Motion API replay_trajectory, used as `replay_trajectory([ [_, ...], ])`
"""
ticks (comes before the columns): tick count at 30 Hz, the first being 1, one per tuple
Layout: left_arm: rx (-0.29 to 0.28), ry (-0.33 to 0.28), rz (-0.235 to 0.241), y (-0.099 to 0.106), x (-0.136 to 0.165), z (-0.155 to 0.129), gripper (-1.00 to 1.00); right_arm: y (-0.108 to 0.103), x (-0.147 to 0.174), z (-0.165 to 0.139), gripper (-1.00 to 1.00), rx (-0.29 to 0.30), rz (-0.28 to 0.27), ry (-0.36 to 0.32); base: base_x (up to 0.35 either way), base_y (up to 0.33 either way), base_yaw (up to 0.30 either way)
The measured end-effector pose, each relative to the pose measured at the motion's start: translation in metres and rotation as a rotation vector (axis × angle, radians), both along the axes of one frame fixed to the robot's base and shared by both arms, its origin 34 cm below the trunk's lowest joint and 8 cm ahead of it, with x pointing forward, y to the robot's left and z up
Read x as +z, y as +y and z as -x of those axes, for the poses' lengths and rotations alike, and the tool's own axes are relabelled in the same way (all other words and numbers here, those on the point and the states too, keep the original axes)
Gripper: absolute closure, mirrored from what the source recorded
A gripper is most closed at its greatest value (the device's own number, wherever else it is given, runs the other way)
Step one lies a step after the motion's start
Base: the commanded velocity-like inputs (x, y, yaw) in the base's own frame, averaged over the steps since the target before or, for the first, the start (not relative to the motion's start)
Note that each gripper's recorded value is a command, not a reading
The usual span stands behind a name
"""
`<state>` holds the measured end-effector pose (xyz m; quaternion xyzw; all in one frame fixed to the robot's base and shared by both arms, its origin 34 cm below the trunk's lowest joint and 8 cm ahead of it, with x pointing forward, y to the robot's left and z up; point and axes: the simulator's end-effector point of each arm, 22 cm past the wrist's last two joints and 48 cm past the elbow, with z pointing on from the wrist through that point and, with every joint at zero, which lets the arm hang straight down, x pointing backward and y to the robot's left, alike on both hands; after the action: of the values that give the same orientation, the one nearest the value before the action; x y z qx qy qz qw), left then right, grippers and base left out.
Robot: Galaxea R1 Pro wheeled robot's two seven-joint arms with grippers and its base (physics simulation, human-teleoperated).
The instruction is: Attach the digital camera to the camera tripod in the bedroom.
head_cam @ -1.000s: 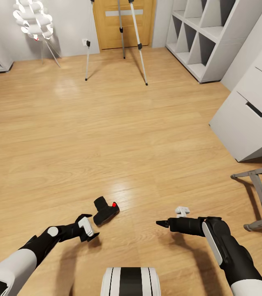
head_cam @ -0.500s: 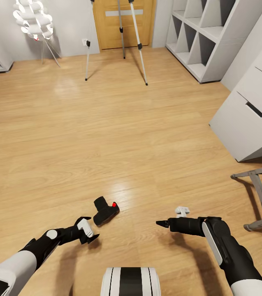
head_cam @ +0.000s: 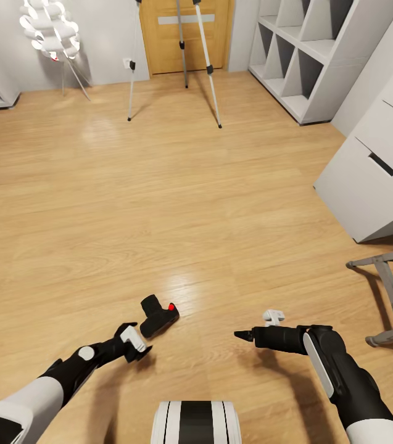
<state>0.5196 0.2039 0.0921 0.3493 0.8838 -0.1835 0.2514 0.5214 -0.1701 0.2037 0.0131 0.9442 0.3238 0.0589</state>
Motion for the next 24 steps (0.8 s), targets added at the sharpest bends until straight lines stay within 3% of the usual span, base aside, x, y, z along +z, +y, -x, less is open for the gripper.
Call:
replay_trajectory([
  [6, 0.018, -0.003, -0.030, 0.005, -0.003, -0.002, -1.00, 0.000, 0.000, 0.000, -1.00, 0.000, 0.000, 0.001, 0.000, 0.000, 0.000],
  [15, 0.042, 0.062, -0.085, 0.014, -0.012, 0.003, -1.00, 0.000, 0.000, 0.000, -1.00, -0.001, -0.001, 0.001, 0.000, 0.000, 0.000],
  [24, 0.046, 0.066, -0.095, 0.016, -0.013, 0.003, -1.00, 0.001, 0.001, 0.000, -1.00, 0.001, -0.004, -0.001, 0.000, 0.000, 0.000],
])
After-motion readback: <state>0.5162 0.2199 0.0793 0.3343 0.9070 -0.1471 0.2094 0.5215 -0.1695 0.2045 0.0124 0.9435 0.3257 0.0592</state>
